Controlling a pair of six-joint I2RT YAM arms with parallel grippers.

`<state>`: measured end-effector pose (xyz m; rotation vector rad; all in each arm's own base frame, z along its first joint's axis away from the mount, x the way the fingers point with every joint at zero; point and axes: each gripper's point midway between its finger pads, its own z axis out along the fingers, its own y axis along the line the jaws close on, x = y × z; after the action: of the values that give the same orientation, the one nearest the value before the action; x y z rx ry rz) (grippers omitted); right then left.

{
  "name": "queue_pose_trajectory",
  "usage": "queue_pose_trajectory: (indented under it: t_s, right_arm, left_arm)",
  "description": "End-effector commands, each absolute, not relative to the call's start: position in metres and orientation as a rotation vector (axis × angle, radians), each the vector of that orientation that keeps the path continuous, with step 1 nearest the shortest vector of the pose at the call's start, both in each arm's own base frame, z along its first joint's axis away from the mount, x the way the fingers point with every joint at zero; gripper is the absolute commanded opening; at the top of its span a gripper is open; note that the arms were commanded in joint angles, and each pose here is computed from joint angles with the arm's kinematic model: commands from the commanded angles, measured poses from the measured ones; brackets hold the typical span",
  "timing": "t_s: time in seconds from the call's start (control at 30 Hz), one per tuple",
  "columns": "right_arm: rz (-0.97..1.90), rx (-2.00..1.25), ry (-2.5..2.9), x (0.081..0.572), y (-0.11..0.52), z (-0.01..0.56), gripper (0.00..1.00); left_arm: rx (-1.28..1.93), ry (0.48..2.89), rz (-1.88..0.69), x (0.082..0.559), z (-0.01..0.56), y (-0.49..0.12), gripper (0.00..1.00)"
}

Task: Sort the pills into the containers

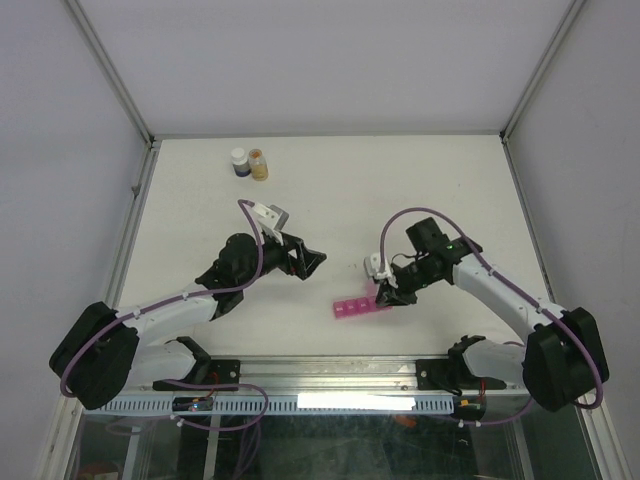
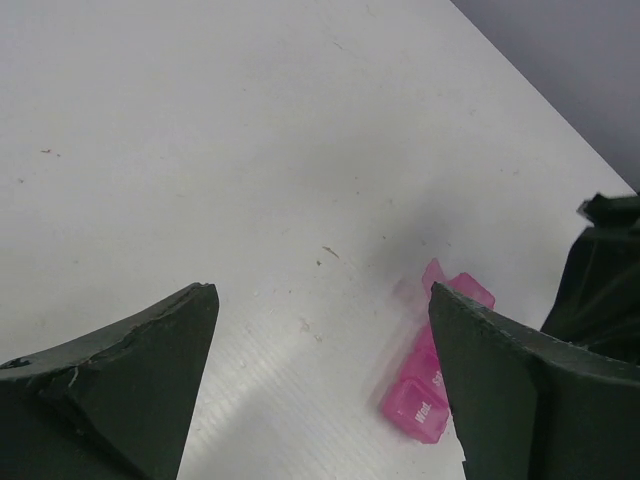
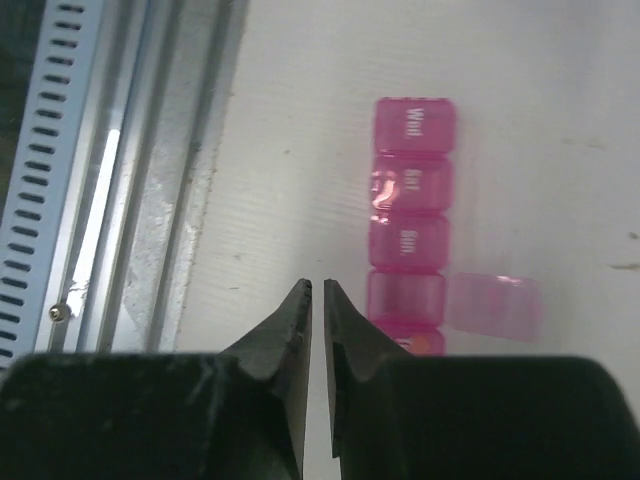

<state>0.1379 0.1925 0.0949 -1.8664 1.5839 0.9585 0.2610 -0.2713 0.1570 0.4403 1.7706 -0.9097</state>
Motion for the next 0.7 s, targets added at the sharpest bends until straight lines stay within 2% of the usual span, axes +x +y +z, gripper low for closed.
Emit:
queue_pose_trajectory:
  t_s: [0.0, 0.13, 0.5, 0.67]
  right_arm:
    - [0.947, -2.109, 1.395, 0.116, 0.193, 0.074, 0.08]
    - [0.873, -2.197, 1.435, 0.116, 0.197, 0.051, 0.03]
    - [0.594, -2.149, 1.562, 0.151, 0.224, 0.030, 0.01]
    - [0.709, -2.110, 1.573, 0.142, 0.236, 0.043, 0.01]
  left_arm:
    - [0.334, 1.765, -0.960, 0.264, 0.174, -0.263, 0.88]
    - [0.297, 1.766, -0.951, 0.266, 0.173, -0.256, 0.88]
    - [0.215, 1.753, -0.871, 0.273, 0.174, -0.233, 0.88]
    - [0.177, 1.740, -0.839, 0.283, 0.179, -0.223, 0.88]
